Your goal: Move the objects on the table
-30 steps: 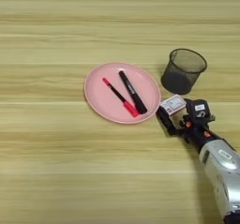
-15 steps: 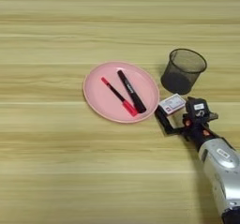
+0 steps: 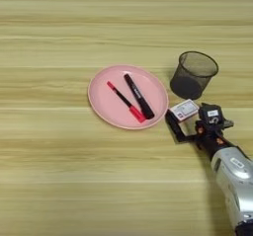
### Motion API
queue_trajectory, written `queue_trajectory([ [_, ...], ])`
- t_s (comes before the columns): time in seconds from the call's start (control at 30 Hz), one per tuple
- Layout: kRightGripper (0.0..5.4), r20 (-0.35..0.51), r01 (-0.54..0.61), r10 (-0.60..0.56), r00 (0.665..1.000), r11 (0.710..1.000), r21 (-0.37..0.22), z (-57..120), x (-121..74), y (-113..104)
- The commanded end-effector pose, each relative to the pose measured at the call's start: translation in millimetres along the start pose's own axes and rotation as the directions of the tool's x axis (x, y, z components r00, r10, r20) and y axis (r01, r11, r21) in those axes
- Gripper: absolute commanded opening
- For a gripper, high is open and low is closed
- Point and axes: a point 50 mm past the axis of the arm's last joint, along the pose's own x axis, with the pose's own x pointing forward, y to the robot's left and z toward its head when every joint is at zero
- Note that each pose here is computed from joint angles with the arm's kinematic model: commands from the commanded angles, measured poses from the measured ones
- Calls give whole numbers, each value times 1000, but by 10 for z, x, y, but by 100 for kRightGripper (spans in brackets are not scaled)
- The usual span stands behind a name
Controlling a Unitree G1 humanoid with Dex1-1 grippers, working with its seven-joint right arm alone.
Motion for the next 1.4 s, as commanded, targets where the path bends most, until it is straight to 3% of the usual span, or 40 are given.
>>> queue_trajectory([
  [0.03,538,26,59,-58,998,996,-61,140,-23,-191],
  [0.27,538,39,80,-78,996,995,-58,170,-38,-249],
  [0.87,538,147,3,1,989,1000,-23,329,-32,-126],
  [1.4,538,208,93,-95,973,995,19,442,3,-231],
])
